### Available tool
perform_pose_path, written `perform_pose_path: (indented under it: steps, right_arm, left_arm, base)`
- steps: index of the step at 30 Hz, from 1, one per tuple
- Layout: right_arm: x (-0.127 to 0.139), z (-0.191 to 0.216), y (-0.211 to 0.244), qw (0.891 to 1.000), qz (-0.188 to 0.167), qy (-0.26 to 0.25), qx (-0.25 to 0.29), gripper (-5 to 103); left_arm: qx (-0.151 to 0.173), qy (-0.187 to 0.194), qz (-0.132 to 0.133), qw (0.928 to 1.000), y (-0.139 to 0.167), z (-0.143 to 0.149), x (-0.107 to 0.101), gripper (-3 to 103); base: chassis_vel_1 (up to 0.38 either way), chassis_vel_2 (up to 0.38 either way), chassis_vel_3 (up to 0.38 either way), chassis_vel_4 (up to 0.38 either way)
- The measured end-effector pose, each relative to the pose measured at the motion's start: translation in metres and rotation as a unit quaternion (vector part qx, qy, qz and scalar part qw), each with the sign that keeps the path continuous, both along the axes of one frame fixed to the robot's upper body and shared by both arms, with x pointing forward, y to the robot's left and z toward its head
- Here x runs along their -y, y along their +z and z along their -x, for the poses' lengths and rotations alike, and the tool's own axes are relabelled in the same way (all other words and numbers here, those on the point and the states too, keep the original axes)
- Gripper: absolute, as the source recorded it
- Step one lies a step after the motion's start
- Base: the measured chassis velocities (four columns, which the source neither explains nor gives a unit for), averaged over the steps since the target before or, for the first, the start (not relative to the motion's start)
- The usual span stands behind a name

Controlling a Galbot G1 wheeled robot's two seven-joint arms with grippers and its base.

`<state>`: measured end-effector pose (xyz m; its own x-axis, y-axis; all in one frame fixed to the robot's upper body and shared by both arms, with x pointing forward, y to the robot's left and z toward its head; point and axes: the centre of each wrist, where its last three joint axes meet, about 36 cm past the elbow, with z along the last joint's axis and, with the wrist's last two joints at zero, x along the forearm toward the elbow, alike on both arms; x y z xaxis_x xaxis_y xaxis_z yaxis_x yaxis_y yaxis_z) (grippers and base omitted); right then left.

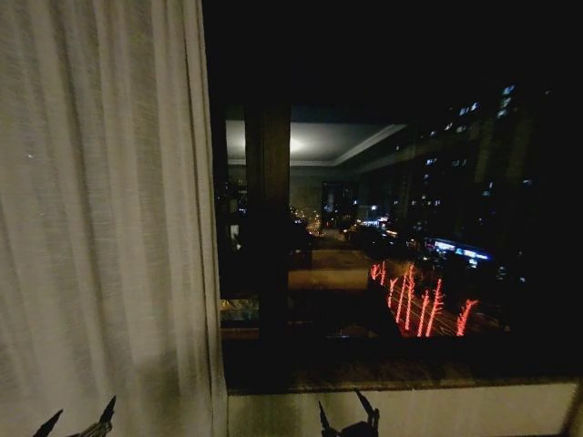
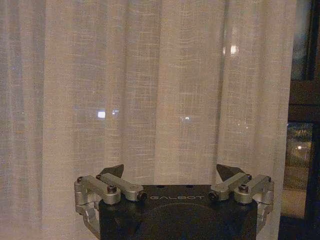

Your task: Open the curtains by pulling them apart, changing their state from closed to fully open.

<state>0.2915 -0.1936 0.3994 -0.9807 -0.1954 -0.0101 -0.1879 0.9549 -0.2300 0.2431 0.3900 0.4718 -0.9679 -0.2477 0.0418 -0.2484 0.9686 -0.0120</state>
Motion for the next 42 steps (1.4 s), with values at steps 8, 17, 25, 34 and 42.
perform_pose_path:
  steps: [8,17,25,34,42]
  right_arm:
    - [0.002,-0.004,-0.008,1.0,0.003,0.0,0.004,100]
    - [0.005,-0.005,-0.011,1.0,0.006,-0.004,0.003,100]
    - [0.006,-0.008,-0.013,1.0,0.007,-0.005,0.002,100]
    - [0.003,-0.01,-0.014,1.0,0.005,-0.005,0.001,100]
    - [0.0,-0.009,-0.015,1.0,0.006,-0.008,0.0,100]
  left_arm:
    - [0.006,-0.001,0.0,1.0,-0.001,0.002,0.003,100]
    - [0.005,-0.002,0.002,1.0,-0.004,0.0,0.005,100]
    - [0.003,-0.001,0.002,1.0,-0.007,-0.001,0.003,100]
    - [-0.004,-0.009,0.001,1.0,-0.012,-0.005,-0.002,100]
    - [-0.003,-0.047,0.004,0.9989,-0.017,-0.021,-0.004,100]
  base:
    - [0.0,0.0,0.0,0.0]
    - [-0.009,0.011,0.006,-0.011]
    - [-0.046,0.058,0.043,-0.062]
    - [-0.052,0.074,0.055,-0.064]
    - [-0.041,0.043,0.054,-0.041]
